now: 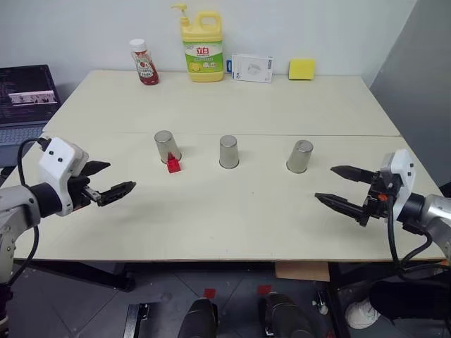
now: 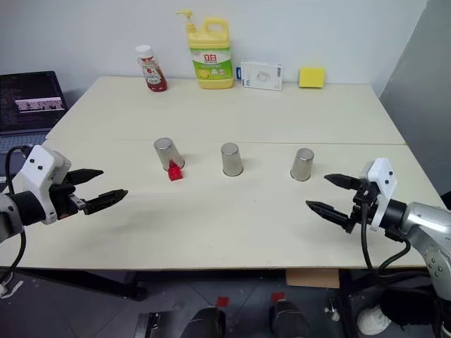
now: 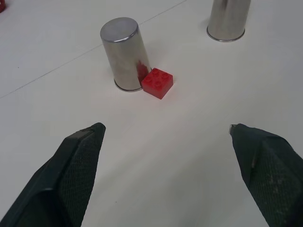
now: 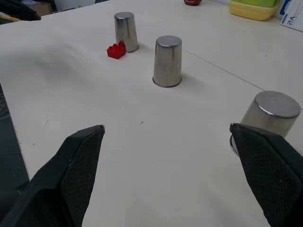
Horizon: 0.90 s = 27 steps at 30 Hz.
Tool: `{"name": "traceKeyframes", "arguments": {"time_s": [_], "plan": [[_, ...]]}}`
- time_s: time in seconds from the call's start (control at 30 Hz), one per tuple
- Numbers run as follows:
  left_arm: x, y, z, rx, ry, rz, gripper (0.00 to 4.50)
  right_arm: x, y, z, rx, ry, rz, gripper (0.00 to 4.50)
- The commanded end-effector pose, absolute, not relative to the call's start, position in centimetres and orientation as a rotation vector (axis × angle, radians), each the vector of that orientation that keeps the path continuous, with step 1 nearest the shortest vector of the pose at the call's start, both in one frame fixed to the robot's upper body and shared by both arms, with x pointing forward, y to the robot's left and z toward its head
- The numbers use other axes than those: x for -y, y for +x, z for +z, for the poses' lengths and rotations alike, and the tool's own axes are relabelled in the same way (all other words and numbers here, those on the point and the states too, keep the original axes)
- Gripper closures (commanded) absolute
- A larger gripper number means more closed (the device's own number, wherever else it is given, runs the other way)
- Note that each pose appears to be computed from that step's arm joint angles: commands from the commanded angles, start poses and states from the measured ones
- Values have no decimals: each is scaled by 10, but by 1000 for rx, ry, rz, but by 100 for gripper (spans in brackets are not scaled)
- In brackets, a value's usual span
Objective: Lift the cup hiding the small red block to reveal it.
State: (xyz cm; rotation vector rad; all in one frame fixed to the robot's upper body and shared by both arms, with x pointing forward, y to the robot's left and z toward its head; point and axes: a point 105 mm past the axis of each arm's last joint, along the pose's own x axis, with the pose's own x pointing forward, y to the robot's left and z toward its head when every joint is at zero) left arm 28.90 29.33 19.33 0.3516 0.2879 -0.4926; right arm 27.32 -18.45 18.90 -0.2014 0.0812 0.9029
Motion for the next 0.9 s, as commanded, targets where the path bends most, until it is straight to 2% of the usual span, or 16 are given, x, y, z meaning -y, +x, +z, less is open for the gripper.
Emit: {"name": "traceKeyframes", "arguments": {"time_s": [0.03, 0.67, 0.9], "plan": [[-289, 289, 211, -232, 385, -505, 3, 183, 273, 199, -49, -235, 906, 0], [-284, 292, 215, -227, 387, -521, 3, 182, 275, 203, -46, -237, 890, 0], [-297, 294, 214, -228, 392, -477, 3, 181, 273, 203, -47, -229, 884, 0]]}}
